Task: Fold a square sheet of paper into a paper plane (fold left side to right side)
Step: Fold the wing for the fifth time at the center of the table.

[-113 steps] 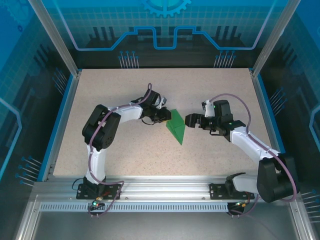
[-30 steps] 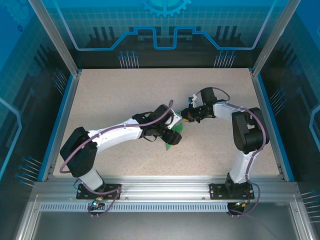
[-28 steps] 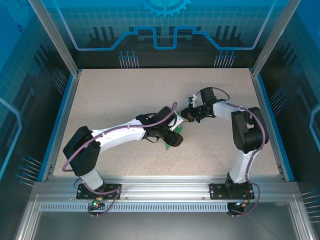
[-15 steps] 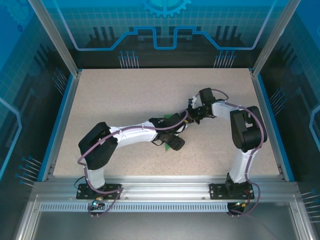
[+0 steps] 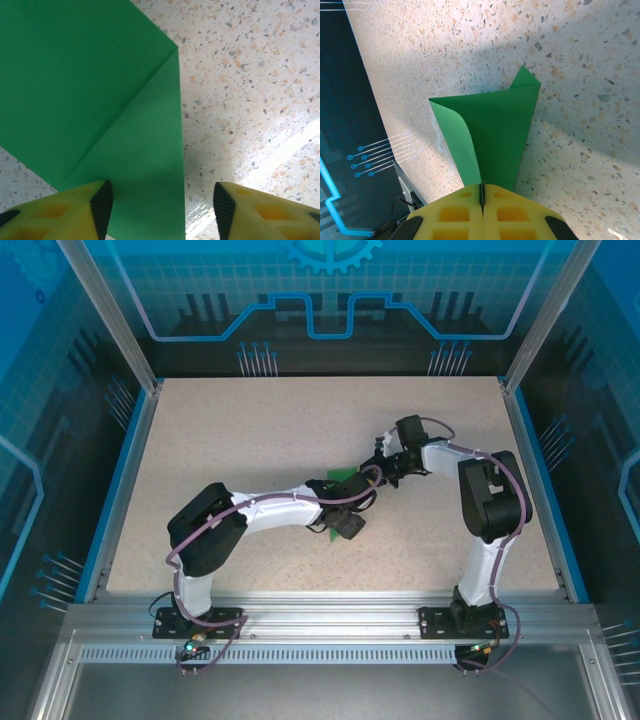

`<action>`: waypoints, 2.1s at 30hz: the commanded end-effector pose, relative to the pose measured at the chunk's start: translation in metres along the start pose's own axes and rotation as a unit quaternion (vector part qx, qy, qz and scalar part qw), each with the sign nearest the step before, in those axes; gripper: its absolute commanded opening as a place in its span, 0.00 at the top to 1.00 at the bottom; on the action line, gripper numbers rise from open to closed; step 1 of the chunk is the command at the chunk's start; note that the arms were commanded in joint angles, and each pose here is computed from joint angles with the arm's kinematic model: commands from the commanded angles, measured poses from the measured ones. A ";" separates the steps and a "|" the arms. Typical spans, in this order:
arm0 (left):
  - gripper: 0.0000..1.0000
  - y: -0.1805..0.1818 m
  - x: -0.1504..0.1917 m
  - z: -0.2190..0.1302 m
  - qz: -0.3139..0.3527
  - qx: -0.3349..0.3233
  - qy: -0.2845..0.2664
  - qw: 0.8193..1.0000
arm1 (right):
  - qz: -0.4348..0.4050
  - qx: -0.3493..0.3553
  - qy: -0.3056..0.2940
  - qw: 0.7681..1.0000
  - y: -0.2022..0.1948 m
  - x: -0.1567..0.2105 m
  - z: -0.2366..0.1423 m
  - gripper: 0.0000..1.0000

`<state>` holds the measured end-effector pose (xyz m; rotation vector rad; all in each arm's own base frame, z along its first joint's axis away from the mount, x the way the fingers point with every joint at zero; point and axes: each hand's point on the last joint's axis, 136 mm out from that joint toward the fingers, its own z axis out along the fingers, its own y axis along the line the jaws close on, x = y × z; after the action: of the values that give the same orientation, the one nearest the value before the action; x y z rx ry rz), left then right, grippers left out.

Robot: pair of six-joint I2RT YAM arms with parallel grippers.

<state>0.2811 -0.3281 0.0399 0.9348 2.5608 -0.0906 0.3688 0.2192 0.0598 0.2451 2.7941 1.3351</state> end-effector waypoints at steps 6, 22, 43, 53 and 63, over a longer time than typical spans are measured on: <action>0.54 0.004 0.005 0.006 0.001 -0.026 0.004 1.000 | 0.012 0.009 0.019 1.000 0.000 0.006 0.007 1.00; 0.87 0.002 0.001 0.004 -0.013 -0.015 -0.003 1.000 | -0.012 0.025 0.018 0.999 0.002 0.005 0.003 0.97; 0.88 -0.003 -0.028 -0.011 -0.185 0.252 -0.006 0.950 | -0.094 0.098 -0.145 0.980 -0.021 0.007 -0.080 0.40; 0.89 0.009 -0.040 -0.006 -0.257 0.332 -0.012 0.908 | -0.093 0.065 -0.144 0.983 -0.033 0.029 -0.066 0.40; 0.89 0.016 -0.049 0.000 -0.320 0.399 -0.019 0.859 | -0.082 0.028 -0.150 0.985 -0.034 0.037 -0.045 0.39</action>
<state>0.3259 -0.3431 0.0583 0.2905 2.6964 -1.2760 0.3191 0.1583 0.0545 0.2114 2.6063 1.0166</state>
